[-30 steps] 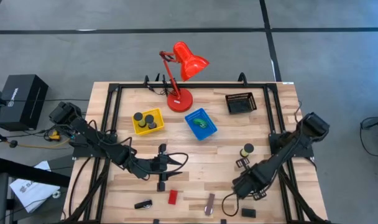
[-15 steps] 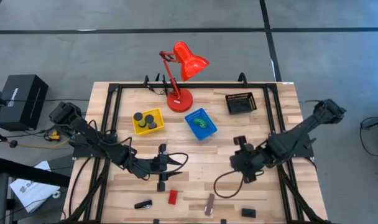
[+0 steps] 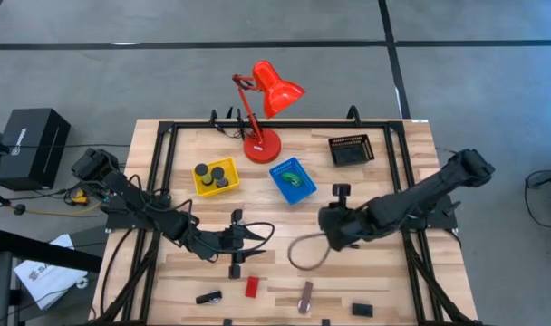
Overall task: Pick & Place Office items
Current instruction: Put the white wristwatch into the blue bin
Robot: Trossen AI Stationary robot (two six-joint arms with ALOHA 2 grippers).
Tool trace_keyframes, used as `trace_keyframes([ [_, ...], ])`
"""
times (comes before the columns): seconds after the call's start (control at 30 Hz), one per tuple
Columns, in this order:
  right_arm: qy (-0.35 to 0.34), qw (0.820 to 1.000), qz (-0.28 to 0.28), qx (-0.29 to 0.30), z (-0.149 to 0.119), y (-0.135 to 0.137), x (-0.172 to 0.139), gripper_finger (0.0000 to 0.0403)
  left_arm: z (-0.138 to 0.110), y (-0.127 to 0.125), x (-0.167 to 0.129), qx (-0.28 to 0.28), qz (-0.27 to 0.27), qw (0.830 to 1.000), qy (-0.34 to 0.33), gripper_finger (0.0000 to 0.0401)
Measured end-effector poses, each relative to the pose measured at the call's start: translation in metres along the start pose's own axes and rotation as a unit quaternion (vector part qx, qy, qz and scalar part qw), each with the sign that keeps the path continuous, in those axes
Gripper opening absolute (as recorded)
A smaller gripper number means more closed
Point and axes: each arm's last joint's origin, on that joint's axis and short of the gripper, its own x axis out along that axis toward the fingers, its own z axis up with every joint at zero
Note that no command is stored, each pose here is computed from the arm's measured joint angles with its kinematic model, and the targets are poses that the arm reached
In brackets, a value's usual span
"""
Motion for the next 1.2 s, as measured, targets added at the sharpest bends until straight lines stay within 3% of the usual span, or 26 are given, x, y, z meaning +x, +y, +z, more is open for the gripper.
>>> trace_keyframes([
  [0.1,0.019,0.999,-0.044,0.019,0.0,0.003,0.016,0.0018,0.0,0.0,0.0,0.0,0.0,1.0,0.0,0.014],
  [0.37,0.074,0.992,-0.103,0.001,-0.002,0.004,0.053,0.001,0.001,0.002,0.001,-0.002,0.004,1.0,-0.001,0.014],
  [0.63,0.104,0.986,-0.132,0.019,-0.002,-0.009,0.077,0.0014,0.002,0.01,0.006,-0.008,0.017,1.0,-0.002,0.014],
  [0.93,0.025,0.987,-0.138,0.077,0.024,-0.037,0.101,0.0014,0.004,0.019,0.01,-0.02,0.033,0.999,-0.003,0.014],
  [1.2,-0.003,0.985,-0.102,0.136,0.032,-0.074,0.123,0.0014,0.004,0.019,0.01,-0.022,0.034,0.999,-0.003,0.014],
])
